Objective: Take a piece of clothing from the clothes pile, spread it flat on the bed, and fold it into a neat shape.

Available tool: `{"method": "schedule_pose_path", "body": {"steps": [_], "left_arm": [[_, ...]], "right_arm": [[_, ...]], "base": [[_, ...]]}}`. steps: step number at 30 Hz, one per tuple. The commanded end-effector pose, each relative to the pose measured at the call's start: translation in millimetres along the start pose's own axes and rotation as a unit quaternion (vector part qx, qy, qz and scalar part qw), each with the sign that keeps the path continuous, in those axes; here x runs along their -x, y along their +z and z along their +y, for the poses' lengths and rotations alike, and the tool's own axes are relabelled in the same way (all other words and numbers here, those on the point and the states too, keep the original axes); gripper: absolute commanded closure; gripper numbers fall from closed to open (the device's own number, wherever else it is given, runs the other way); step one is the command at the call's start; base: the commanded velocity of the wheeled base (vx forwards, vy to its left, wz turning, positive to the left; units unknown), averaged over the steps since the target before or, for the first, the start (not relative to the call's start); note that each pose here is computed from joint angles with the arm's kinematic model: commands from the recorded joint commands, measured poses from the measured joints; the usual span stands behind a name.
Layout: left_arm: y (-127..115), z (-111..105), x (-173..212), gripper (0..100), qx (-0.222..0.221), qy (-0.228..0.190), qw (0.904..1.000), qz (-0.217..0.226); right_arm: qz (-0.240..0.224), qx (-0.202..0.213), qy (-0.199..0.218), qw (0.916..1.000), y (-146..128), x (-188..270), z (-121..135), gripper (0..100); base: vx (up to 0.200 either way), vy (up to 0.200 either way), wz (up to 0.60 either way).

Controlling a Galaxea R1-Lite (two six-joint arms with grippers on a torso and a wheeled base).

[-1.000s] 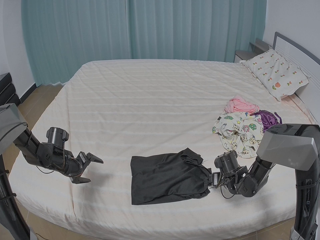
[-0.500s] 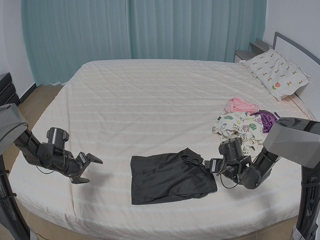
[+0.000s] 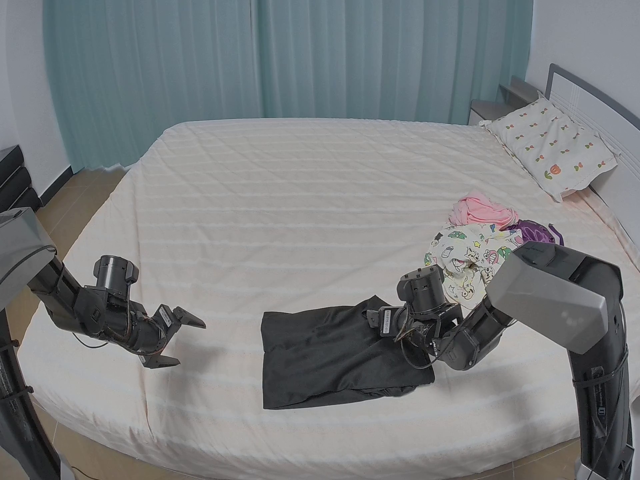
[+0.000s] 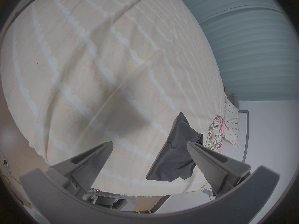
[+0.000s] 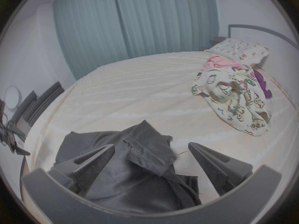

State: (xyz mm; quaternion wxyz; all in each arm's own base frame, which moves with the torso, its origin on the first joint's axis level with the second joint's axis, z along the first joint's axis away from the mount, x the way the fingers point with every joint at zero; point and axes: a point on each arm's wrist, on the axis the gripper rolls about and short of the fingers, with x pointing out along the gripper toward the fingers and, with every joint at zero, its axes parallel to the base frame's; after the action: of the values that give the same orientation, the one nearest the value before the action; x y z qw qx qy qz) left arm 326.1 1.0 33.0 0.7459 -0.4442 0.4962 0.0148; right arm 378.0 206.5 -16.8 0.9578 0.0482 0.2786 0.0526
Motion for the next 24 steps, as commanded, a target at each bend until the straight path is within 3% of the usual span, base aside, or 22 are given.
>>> {"method": "schedule_pose_path", "body": {"steps": [1, 8, 15, 21, 24], "left_arm": [[0.0, 0.7, -0.6, 0, 0.001, 0.001, 1.0, 0.0], [-0.6, 1.2, -0.3, 0, 0.0, 0.0, 1.0, -0.001], [-0.9, 2.5, -1.4, 0, -0.004, -0.005, 0.9999, -0.009], [-1.4, 2.3, -1.7, 0, -0.005, -0.006, 0.9999, -0.009], [-1.4, 2.3, -1.7, 0, -0.005, -0.006, 0.9999, -0.009]], "right_arm": [[0.014, 0.032, 0.006, 0.9994, -14.9, -19.2, 10.2, 0], [0.021, 0.046, -0.01, 0.9987, -6.4, -41.0, 15.1, 0], [0.003, 0.011, -0.088, 0.9961, 16.2, -70.5, -34.1, 0], [-0.005, -0.024, -0.126, 0.9917, 26.6, -87.1, -76.2, 0], [-0.026, -0.084, -0.124, 0.9884, 39.1, -87.5, -85.6, 0]], "base": [[0.0, 0.0, 0.0], [0.0, 0.0, 0.0], [0.0, 0.0, 0.0], [0.0, 0.0, 0.0], [0.0, 0.0, 0.0]]}}
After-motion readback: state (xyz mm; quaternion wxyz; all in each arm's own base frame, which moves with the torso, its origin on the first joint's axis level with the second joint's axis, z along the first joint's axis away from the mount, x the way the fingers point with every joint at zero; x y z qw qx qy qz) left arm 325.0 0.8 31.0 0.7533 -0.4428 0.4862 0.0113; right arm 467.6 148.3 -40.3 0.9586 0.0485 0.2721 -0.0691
